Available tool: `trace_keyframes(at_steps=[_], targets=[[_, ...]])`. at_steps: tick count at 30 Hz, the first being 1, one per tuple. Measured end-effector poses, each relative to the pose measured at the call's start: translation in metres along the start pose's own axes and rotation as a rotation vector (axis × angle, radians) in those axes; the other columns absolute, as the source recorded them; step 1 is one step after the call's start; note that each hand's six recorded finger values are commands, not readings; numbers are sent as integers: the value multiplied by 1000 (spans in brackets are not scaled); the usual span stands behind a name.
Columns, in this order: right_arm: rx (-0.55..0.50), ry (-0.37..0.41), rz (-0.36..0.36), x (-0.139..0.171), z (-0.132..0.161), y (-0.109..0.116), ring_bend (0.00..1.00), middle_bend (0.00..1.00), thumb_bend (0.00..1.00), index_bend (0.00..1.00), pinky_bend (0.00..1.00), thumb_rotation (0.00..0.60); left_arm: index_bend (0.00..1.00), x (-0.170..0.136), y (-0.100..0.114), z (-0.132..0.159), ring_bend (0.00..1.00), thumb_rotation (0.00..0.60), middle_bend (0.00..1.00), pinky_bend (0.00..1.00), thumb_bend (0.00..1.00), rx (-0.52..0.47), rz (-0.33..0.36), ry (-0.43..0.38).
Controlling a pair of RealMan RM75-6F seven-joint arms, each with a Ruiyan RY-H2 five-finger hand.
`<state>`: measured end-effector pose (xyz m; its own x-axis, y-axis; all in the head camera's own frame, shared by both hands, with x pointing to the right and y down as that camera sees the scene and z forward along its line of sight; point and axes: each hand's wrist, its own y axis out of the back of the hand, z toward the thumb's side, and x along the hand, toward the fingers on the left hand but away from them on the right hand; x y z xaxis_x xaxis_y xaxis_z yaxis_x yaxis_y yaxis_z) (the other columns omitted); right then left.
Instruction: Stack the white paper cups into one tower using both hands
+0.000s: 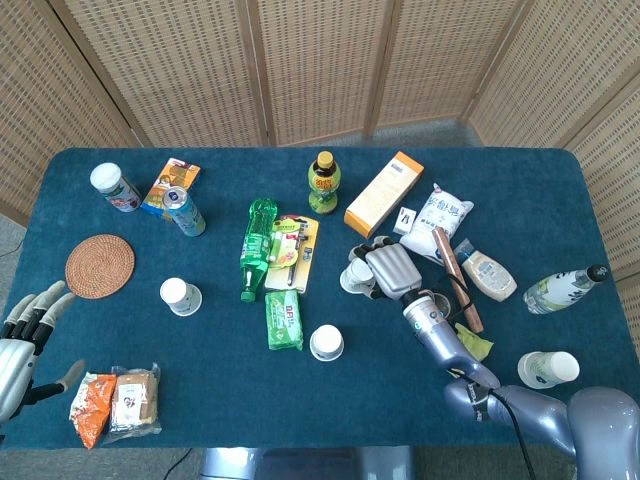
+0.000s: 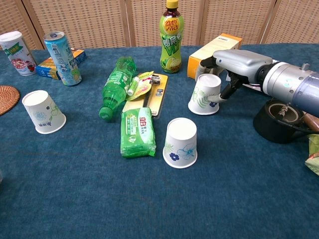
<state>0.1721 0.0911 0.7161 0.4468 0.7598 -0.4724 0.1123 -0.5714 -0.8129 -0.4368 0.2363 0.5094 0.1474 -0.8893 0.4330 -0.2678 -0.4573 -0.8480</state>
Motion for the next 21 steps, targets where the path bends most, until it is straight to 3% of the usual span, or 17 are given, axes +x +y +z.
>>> trace_keyframes(at_steps=[8, 17, 21], targets=[[-21, 39, -32, 13, 8, 15, 396, 419, 347, 359, 248, 600, 0, 0, -3, 1, 0, 600, 0, 0, 355, -1, -12, -3], [-66, 133, -96, 52, 30, 55, 396, 419, 349, 358, 247, 600, 0, -1, -4, 4, 0, 600, 0, 0, 355, -4, -17, -13], [-40, 181, -115, 74, 39, 70, 396, 419, 349, 359, 248, 600, 0, -1, -5, 5, 0, 600, 0, 0, 355, -4, -21, -17]])
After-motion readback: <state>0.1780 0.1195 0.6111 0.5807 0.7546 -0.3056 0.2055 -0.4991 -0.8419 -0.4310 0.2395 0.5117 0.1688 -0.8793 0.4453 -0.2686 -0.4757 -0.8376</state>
